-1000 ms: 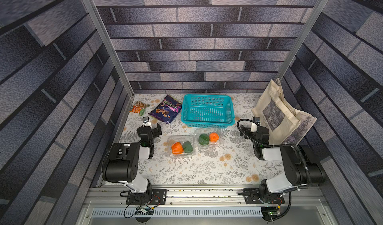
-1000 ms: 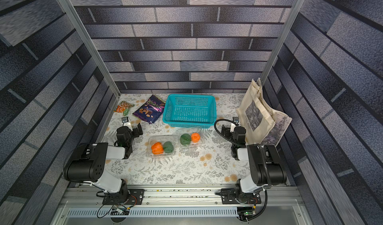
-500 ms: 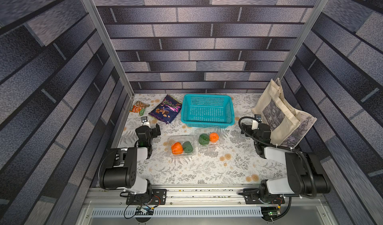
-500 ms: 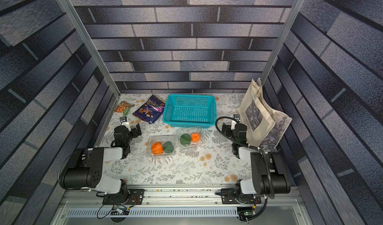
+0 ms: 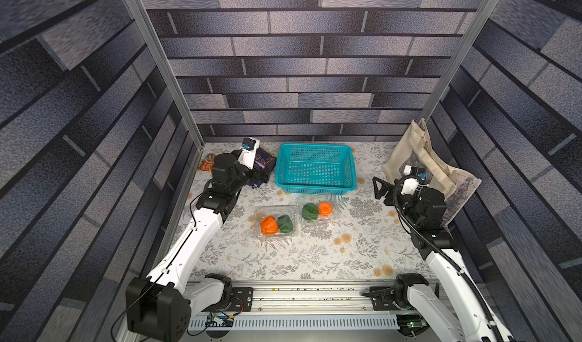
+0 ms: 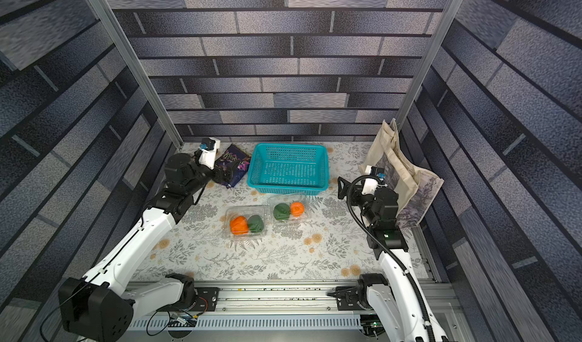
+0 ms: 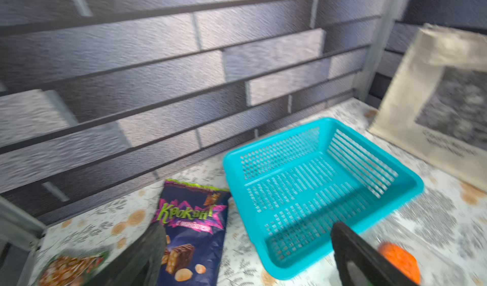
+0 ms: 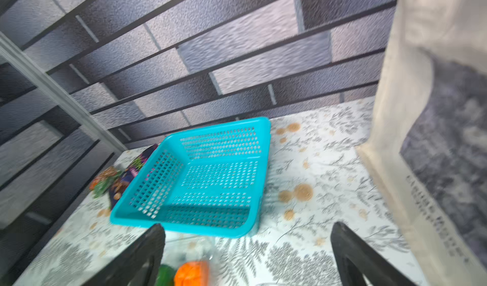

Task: Take oranges out of containers
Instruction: Adjust the packing box at the center of the board.

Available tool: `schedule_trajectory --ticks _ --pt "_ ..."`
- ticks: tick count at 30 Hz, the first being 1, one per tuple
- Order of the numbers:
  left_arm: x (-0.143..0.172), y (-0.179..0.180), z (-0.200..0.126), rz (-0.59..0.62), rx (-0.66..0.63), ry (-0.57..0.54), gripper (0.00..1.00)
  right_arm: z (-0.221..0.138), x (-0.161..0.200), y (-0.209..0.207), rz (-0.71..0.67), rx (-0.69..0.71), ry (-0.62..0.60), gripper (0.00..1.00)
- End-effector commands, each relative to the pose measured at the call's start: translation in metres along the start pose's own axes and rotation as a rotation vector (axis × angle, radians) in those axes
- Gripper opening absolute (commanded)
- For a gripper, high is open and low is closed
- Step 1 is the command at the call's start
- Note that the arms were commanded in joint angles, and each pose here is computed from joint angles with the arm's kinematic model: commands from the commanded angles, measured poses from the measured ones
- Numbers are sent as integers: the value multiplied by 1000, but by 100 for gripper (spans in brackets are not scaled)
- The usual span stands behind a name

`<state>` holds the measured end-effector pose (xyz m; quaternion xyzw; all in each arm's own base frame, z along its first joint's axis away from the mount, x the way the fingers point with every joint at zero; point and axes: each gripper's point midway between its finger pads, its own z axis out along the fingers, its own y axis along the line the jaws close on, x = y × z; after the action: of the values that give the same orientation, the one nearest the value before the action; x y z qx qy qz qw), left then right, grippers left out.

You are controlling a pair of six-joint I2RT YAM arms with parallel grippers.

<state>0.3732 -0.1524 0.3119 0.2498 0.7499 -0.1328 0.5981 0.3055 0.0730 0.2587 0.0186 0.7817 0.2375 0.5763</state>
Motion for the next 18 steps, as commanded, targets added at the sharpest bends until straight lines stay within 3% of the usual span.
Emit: schedule_trajectory --ticks 1,4,9,12,16,18 --pt "71 -40 0 89 111 308 100 -10 44 45 137 -198 192 100" --pt "96 -49 -1 130 80 366 100 -16 64 82 182 -353 281 100" --pt "120 -46 -15 84 15 394 100 -23 107 126 275 -521 436 100" --pt "129 -41 -21 45 -19 392 100 -24 140 142 262 -555 544 100" --pt "142 -47 -19 -88 52 330 100 -13 183 162 218 -567 688 100" --pt "154 -47 -19 -100 44 360 100 -5 196 178 173 -583 744 100"
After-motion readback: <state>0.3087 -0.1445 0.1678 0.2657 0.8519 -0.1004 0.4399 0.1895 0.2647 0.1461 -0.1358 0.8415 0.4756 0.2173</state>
